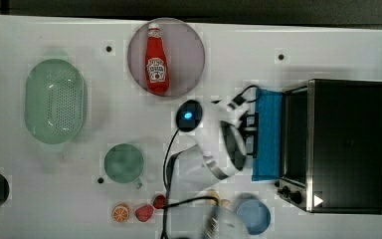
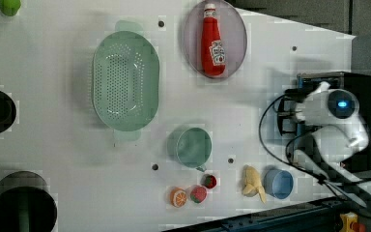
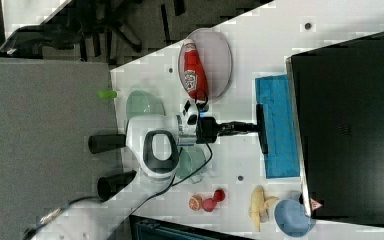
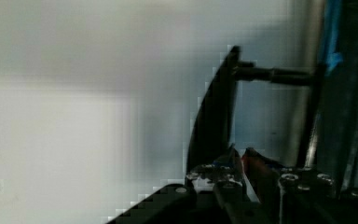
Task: Flap open oven.
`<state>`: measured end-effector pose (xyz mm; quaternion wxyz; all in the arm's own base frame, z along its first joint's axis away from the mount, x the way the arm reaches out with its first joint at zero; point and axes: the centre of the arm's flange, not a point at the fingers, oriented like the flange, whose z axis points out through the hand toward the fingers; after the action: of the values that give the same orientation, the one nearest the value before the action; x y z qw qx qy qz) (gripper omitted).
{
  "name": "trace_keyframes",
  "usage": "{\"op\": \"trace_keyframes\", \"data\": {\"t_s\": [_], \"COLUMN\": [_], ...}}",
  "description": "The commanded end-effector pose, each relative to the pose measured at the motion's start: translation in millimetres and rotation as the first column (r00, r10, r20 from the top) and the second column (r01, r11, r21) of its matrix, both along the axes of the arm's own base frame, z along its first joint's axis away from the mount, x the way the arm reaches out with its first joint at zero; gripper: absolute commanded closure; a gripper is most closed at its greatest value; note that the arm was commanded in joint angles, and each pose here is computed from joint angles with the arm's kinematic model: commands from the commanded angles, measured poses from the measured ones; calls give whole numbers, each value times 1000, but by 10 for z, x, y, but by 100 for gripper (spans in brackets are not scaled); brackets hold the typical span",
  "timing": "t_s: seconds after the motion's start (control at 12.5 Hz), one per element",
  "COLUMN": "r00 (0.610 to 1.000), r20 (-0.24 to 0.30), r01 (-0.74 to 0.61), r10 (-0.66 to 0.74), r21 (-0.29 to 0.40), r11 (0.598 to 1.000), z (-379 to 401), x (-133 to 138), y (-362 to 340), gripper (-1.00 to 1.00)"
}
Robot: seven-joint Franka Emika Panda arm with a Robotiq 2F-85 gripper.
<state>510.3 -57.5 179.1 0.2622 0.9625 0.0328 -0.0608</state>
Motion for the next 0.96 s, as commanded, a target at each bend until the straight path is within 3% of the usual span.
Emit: {"op": "trace_keyframes", "data": {"t_s": [0.08,0.4,0.48,0.72,0.96], "r00": [995,997,997,975,896], "r20": [53,27,46,162,266], "r01": [86,69,68,165,335], "r10": [-81,-66,-61,-153,-356], "r21": [-101,-186,-177,-63,123], "r11": [991,980,982,984,934], "z": [-404,-657,-597,-103,701], "x": [23,119,182,405,567], "y": [233,418,462,543,547], "gripper": [65,65,65,65,65]}}
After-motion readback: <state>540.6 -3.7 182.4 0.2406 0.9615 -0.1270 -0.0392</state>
